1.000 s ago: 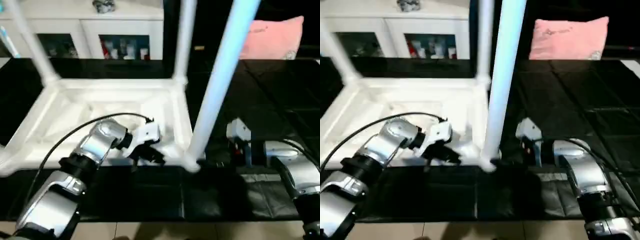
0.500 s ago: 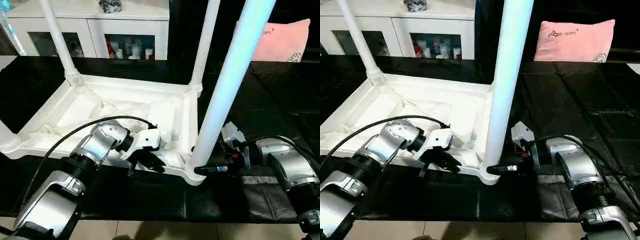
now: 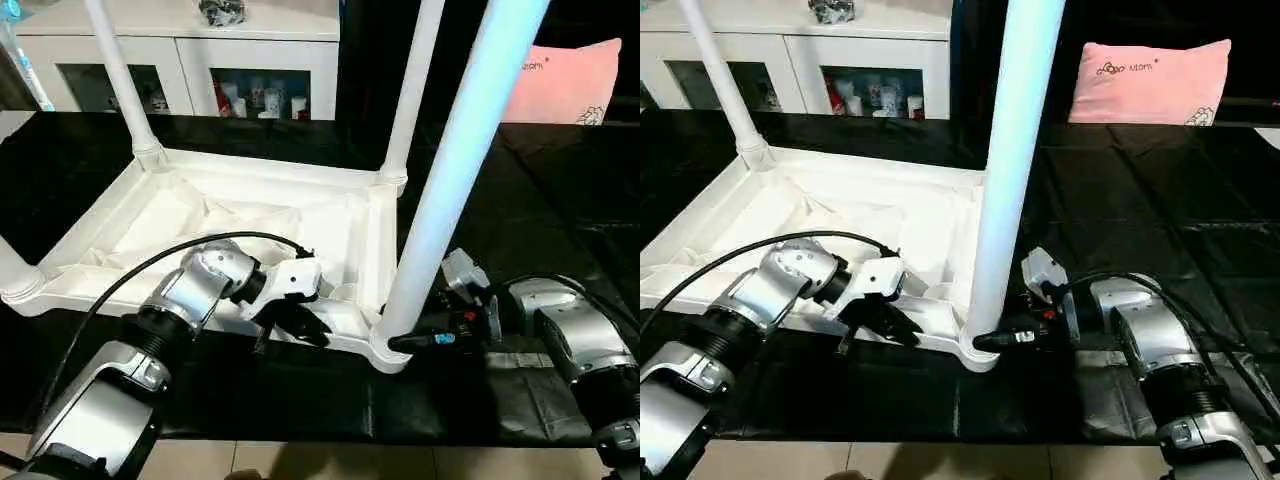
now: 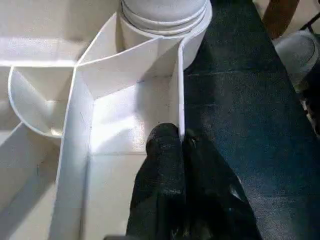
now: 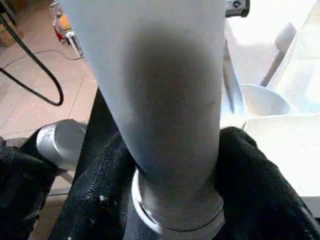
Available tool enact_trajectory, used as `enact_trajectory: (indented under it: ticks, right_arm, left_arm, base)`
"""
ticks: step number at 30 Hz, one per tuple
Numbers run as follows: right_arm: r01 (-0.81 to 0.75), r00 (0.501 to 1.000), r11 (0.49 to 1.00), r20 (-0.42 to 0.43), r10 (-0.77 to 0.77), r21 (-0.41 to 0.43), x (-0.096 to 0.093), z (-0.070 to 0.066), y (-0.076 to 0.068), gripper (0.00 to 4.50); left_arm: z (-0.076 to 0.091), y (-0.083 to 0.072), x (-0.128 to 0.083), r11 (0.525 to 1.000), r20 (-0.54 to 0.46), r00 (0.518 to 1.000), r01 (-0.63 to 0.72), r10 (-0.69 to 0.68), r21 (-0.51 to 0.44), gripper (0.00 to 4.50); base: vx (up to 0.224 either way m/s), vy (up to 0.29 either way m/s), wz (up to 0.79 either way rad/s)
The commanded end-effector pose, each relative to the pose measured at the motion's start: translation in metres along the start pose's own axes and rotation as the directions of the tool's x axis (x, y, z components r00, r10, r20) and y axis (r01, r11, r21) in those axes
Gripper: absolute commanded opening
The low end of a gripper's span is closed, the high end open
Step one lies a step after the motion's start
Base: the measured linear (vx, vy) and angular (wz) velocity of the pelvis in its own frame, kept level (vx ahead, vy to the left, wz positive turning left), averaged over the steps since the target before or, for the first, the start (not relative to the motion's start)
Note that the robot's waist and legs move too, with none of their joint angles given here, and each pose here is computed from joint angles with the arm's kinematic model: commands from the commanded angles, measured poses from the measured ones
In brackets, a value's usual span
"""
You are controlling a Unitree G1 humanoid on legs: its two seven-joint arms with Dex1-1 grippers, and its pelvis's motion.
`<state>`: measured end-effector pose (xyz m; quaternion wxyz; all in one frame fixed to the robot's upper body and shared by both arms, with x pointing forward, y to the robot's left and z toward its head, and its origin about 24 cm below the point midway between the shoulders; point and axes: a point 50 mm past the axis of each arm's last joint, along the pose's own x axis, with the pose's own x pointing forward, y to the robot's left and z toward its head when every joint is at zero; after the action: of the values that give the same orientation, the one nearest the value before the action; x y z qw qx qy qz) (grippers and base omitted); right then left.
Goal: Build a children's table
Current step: Rotate leg to tighten
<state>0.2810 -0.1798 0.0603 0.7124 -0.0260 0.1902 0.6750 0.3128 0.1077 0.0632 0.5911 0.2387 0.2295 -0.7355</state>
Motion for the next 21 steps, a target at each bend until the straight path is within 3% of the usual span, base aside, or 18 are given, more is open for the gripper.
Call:
enact_trajectory:
  ticks: [1,7,8,9,10,12,14,17,18,21]
  right_arm:
    - [0.023,0.997,0.999,0.072,-0.026,0.035,0.007,0.004,0.002,2.12]
    - [0.214,0.97,0.973,0.094,-0.222,0.087,0.023,0.0,0.0,2.07]
    - [0.345,0.932,0.93,0.071,-0.355,0.128,0.034,-0.005,-0.005,2.06]
    - [0.374,0.921,0.917,0.065,-0.385,0.136,0.036,-0.007,-0.006,2.06]
    - [0.469,0.876,0.867,0.038,-0.481,0.167,0.044,-0.01,-0.012,2.05]
    - [0.534,0.838,0.823,0.008,-0.545,0.192,0.051,-0.011,-0.017,2.01]
    - [0.635,0.759,0.733,-0.023,-0.65,0.244,0.063,-0.01,-0.025,1.99]
    - [0.686,0.705,0.675,-0.016,-0.709,0.272,0.077,-0.002,-0.031,1.98]
    - [0.734,0.655,0.621,-0.046,-0.754,0.275,0.087,0.001,-0.037,1.98]
    - [0.783,0.603,0.565,-0.092,-0.793,0.263,0.091,0.001,-0.042,1.98]
  left_arm:
    - [0.006,0.002,0.006,1.0,0.02,1.0,-0.009,0.009,-0.014,0.0]
    - [0.01,0.017,0.004,0.965,0.04,0.972,-0.227,0.234,-0.13,0.0]
    - [0.013,0.022,0.005,0.93,0.043,0.944,-0.314,0.328,-0.191,0.0]
    - [0.014,0.023,0.006,0.921,0.043,0.937,-0.331,0.347,-0.205,0.0]
    - [0.017,0.027,0.009,0.891,0.045,0.914,-0.381,0.404,-0.246,0.0]
    - [0.021,0.028,0.012,0.875,0.051,0.901,-0.404,0.432,-0.268,0.0]
    - [0.028,0.033,0.018,0.836,0.06,0.87,-0.447,0.488,-0.318,0.0]
    - [0.035,0.039,0.025,0.784,0.058,0.829,-0.501,0.556,-0.366,0.0]
    - [0.043,0.045,0.03,0.736,0.056,0.786,-0.548,0.615,-0.398,0.0]
    - [0.048,0.049,0.034,0.714,0.049,0.766,-0.571,0.641,-0.405,0.0]
  base:
    - [0.0,0.0,0.0]
    - [0.0,0.0,0.0]
    - [0.0,0.0,0.0]
    - [0.0,0.0,0.0]
    - [0.0,0.0,0.0]
    - [0.0,0.0,0.0]
    - [0.0,0.0,0.0]
    - [0.0,0.0,0.0]
    - [0.0,0.0,0.0]
    - [0.0,0.0,0.0]
